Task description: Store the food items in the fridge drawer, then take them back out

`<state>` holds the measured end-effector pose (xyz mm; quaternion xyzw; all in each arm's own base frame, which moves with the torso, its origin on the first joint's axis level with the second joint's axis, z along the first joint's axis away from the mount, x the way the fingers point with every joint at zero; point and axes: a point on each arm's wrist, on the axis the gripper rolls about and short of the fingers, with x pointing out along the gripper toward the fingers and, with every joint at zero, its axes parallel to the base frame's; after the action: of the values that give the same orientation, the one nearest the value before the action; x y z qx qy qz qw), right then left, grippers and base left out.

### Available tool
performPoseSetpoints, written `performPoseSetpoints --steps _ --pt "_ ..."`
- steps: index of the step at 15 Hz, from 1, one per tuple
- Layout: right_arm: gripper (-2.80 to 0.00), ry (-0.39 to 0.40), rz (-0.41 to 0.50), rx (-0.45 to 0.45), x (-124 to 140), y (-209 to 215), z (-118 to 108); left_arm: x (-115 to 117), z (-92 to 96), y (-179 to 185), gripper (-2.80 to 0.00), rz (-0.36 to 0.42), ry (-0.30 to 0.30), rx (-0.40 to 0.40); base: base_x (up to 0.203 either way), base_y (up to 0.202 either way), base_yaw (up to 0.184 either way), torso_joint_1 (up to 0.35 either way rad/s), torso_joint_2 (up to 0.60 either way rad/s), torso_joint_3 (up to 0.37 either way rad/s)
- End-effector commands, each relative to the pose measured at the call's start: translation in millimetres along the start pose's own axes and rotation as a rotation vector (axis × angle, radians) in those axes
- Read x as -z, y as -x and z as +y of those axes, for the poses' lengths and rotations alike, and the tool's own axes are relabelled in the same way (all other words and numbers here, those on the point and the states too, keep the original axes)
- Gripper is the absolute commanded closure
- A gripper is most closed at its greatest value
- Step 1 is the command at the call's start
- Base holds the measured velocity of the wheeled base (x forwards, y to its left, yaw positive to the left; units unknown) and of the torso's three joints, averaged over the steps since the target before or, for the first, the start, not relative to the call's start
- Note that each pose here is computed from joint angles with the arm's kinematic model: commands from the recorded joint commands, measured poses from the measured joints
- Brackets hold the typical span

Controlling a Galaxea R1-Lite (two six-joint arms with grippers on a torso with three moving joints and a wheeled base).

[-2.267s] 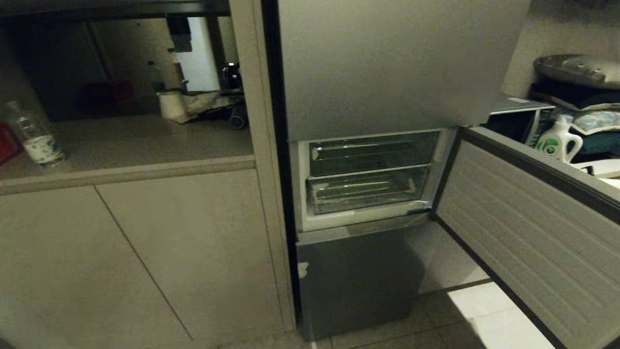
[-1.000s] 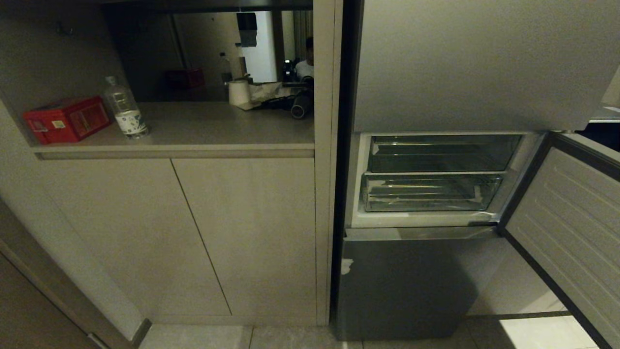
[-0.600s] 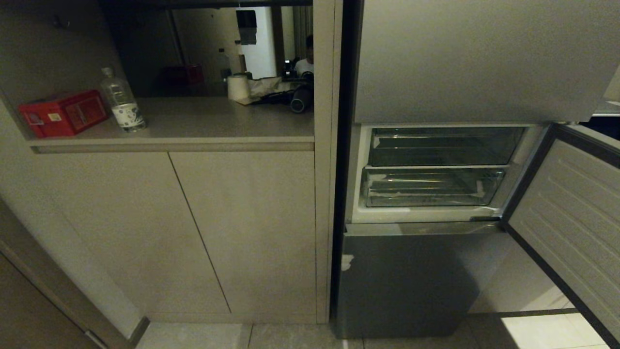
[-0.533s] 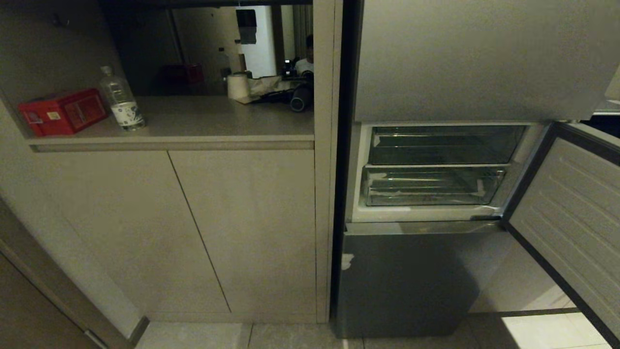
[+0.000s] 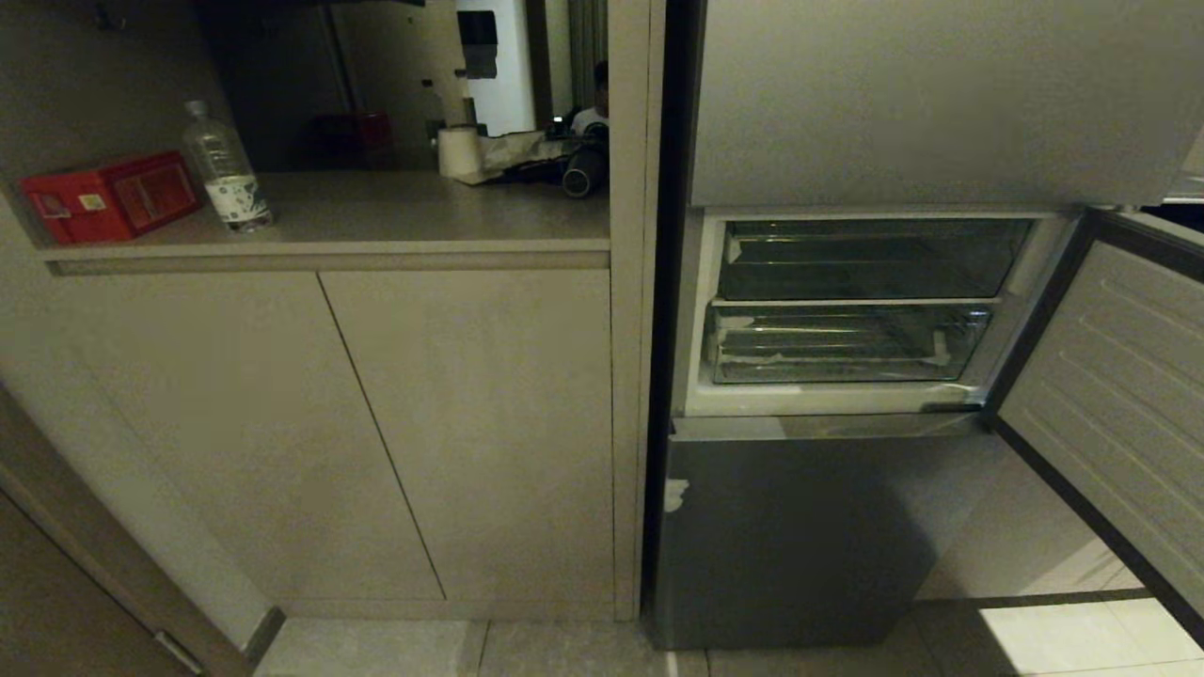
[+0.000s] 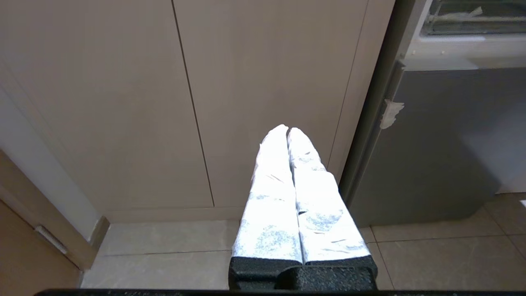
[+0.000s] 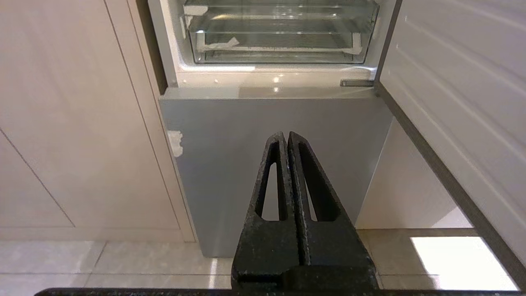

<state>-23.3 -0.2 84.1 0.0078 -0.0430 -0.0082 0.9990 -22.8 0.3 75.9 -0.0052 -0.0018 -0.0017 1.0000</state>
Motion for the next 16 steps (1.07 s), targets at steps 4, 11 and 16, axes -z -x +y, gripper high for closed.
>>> performPoseSetpoints --steps 4,11,16 --pt "0.0 0.0 0.03 0.0 8.7 -1.7 -0.1 -0.1 0.0 -0.1 0.0 0.001 0.0 0.0 0.0 0.0 0.0 -0.147 0.34 0.192" --pt "0.0 0.0 0.029 0.0 8.6 -1.7 -0.1 -0.1 0.0 -0.1 0.0 0.001 -0.001 0.0 0.0 0.0 0.0 -0.169 0.41 0.231" --pt "0.0 0.0 0.03 0.0 8.7 -1.7 -0.1 -0.2 0.0 -0.1 0.0 -0.001 -0.003 0.001 0.0 0.0 0.0 -0.029 0.09 0.051"
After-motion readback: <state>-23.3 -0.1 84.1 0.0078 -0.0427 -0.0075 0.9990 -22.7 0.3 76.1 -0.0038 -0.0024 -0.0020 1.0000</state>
